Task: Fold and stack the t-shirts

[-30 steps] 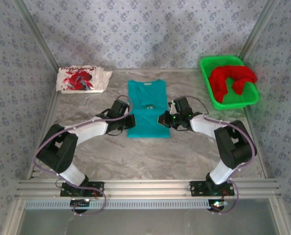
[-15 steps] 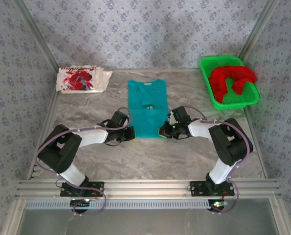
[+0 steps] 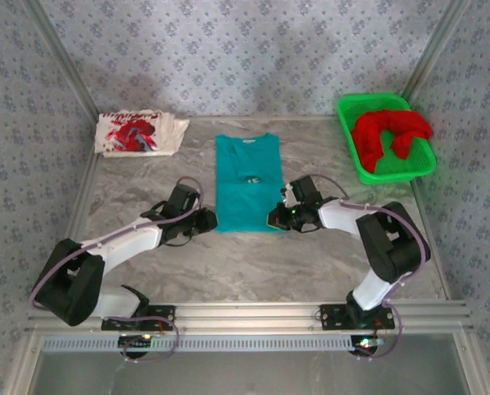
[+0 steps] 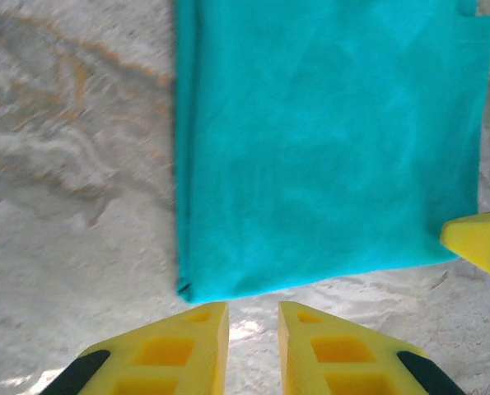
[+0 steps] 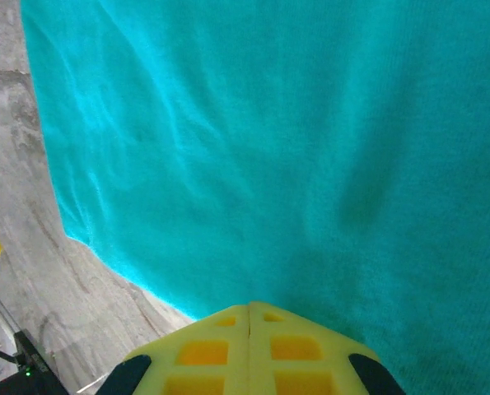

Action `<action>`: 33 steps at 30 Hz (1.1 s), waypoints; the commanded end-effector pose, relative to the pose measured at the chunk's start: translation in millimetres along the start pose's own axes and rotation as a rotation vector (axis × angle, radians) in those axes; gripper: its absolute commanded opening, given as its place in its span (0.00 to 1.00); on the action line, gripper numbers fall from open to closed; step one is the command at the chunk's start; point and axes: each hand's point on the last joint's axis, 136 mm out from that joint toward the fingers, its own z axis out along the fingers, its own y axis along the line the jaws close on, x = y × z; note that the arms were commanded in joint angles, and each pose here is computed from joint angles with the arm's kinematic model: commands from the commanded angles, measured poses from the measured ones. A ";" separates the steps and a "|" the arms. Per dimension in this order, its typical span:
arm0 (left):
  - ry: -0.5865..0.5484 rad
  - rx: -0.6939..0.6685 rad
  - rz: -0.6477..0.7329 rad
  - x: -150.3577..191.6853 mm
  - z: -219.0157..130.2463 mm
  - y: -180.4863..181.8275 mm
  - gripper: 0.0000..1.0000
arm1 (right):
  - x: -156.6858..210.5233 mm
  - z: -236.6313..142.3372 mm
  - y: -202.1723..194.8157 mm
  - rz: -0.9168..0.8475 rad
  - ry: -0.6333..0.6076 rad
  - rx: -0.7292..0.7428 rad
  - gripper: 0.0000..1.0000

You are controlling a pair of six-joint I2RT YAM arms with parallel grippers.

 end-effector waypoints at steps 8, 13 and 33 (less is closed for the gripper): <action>0.144 0.041 -0.064 25.2 25.4 1.6 0.25 | 11.5 21.8 -18.8 0.037 0.034 -0.018 0.00; 0.144 -0.004 -0.067 19.6 30.4 5.4 0.32 | 10.7 17.5 -20.4 0.039 0.019 -0.019 0.00; 0.118 -0.012 -0.058 -2.0 33.0 -4.5 0.42 | 9.5 6.0 -33.0 0.074 -0.003 -0.034 0.00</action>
